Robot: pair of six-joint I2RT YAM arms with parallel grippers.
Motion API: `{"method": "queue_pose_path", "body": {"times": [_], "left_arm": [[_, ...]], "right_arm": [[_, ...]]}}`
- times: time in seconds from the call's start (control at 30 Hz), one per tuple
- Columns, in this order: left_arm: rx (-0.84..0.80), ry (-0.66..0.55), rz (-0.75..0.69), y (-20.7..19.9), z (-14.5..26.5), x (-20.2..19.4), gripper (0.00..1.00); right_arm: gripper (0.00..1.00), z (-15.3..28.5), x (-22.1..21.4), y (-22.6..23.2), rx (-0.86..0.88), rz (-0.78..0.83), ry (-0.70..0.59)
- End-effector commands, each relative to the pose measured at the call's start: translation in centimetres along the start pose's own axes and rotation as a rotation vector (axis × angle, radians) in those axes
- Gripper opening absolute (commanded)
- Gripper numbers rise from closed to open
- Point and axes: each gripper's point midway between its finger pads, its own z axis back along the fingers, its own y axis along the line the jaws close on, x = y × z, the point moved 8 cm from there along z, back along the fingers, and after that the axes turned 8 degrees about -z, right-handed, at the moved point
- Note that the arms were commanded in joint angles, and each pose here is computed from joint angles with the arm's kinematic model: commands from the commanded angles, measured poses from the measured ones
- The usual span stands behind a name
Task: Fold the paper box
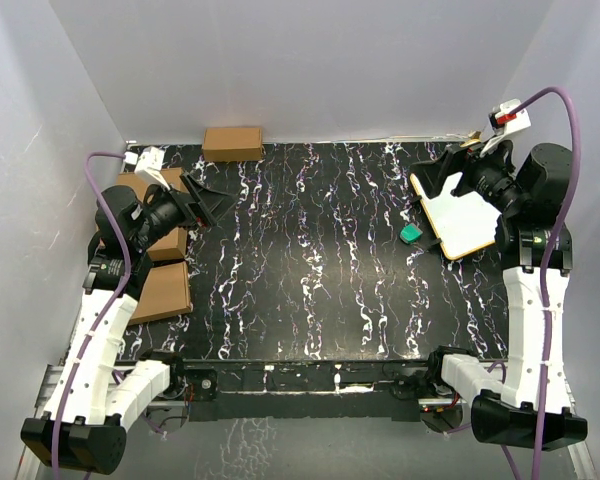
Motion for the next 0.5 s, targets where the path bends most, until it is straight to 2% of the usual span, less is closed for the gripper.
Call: {"method": "queue_pose_path", "body": {"times": [0.0, 0.47], "left_arm": [[-0.039, -0.035, -0.014, -1.41, 0.96, 1.22, 0.97], [-0.039, -0.030, -0.017, -1.39, 0.85, 1.29, 0.97]], "right_arm": [[0.99, 0.93, 1.52, 0.53, -0.053, -0.008, -0.080], [0.99, 0.97, 1.84, 0.52, -0.058, -0.003, -0.093]]}}
